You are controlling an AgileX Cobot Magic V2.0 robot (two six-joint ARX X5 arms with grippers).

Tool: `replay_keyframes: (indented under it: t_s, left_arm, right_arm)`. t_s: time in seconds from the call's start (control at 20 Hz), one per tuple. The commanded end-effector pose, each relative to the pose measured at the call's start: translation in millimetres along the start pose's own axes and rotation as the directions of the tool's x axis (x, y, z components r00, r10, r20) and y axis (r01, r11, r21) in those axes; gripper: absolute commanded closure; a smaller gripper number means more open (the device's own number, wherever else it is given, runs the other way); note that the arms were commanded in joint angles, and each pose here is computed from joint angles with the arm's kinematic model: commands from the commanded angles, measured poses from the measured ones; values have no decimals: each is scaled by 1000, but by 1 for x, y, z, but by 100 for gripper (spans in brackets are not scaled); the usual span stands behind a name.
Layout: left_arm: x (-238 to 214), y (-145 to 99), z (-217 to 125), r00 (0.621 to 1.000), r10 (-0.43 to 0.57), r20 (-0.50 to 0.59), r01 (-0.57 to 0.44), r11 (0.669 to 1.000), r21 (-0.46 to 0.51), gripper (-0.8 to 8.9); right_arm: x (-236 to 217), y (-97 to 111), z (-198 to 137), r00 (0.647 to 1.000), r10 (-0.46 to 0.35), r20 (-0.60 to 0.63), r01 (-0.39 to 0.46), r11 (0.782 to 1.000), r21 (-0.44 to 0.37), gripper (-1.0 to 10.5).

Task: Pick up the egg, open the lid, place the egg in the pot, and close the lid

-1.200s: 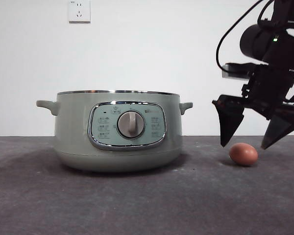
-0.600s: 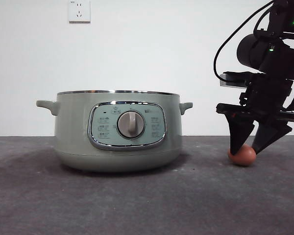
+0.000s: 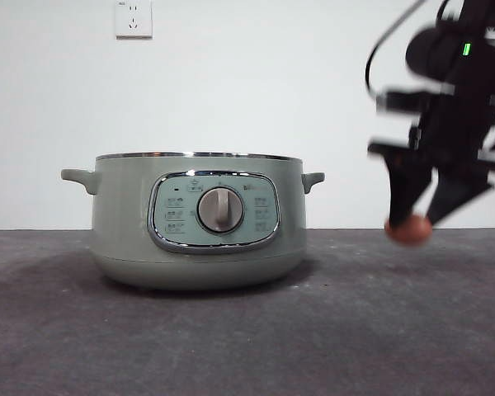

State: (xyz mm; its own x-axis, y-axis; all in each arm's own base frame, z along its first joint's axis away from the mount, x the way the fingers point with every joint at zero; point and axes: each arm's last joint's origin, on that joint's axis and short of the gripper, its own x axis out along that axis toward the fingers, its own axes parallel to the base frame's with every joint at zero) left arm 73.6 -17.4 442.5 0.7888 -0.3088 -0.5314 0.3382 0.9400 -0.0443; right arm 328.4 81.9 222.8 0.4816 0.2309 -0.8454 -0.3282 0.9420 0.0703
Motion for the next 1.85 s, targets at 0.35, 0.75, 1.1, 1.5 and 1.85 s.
replay_keyframes:
  t_s: [0.35,0.75,1.1,1.5,1.85]
  left_arm:
    - [-6,-1,3,998,-2,60,0,1000,24,822]
    - [-6,-1,3,998,-10,54,8,1000,21,822]
    - [-6,-1,2,999,-10,46,9,1000,20,822]
    - [-6,-1,2,999,-10,46,9,1000,20,822]
    - [-6,-1,2,999,-10,43,9,1000,20,822]
  right_arm:
    - [-84,78,57,952,161,262,-112,975,-191,959]
    - [-40,169,94,930,281,235,-189,918,-349,959]
    - [39,196,102,968,238,83,-194,913,-359,959]
    - [70,194,90,987,161,-14,-155,914,-376,959]
    - [72,192,83,987,137,-86,-160,913,-376,958]
